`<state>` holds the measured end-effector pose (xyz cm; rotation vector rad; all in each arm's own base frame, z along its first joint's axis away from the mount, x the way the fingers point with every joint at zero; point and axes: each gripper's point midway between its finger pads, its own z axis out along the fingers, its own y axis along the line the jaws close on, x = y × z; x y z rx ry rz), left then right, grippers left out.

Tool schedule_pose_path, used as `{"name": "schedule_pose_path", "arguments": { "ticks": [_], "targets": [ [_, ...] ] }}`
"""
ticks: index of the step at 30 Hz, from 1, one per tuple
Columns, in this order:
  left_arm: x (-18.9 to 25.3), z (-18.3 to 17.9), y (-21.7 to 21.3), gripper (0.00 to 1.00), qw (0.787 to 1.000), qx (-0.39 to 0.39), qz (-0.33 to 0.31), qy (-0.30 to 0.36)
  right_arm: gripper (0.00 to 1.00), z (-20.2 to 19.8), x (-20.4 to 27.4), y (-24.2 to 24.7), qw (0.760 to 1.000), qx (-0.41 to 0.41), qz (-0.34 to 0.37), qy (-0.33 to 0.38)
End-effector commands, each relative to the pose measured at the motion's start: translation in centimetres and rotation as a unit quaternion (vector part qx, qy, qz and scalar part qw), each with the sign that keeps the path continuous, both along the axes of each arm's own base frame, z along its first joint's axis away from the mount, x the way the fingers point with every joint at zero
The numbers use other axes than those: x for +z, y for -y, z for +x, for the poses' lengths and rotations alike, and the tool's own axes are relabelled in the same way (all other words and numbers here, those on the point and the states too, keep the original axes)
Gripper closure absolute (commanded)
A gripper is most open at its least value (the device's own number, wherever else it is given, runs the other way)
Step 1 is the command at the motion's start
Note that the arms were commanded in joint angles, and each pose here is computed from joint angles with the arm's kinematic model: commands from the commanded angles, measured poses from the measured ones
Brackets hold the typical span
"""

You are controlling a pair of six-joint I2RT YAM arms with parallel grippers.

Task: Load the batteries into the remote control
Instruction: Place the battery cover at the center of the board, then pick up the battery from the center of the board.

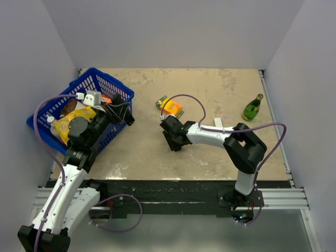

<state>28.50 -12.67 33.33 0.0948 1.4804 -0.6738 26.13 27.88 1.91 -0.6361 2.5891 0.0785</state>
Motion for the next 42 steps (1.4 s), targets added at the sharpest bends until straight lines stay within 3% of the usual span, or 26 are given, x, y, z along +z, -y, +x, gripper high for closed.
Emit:
{"name": "schedule_pose_path", "arguments": {
  "ticks": [1,10,21,27,32,35,42],
  "targets": [
    [-0.2,-0.1,0.1,1.0,1.0,-0.005,0.015,0.008,0.68,0.7,0.5,-0.8,1.0,-0.013,0.009,0.002],
    [-0.2,-0.2,0.3,1.0,1.0,-0.012,0.013,0.009,0.46,0.4,0.9,-0.4,1.0,-0.019,0.011,0.002],
    [-0.5,-0.3,0.9,1.0,0.999,-0.03,0.011,0.007,0.09,0.7,7.2,-0.6,0.996,-0.025,0.066,0.049],
    [-0.6,-0.5,1.3,1.0,0.999,-0.044,0.01,0.007,0.02,0.5,13.4,0.5,0.984,-0.047,0.133,0.11],
    [-0.8,-0.9,2.0,1.0,0.998,-0.067,0.011,0.004,0.02,0.8,18.5,3.7,0.957,-0.111,0.185,0.195],
    [-0.9,-1.1,2.2,1.0,0.997,-0.075,0.015,0.003,0.02,0.2,19.2,4.7,0.956,-0.08,0.181,0.218],
    [-1.2,-1.6,2.6,1.0,0.995,-0.092,0.024,-0.001,0.02,-0.1,19.0,7.4,0.957,-0.091,0.141,0.237]
  ]
}}
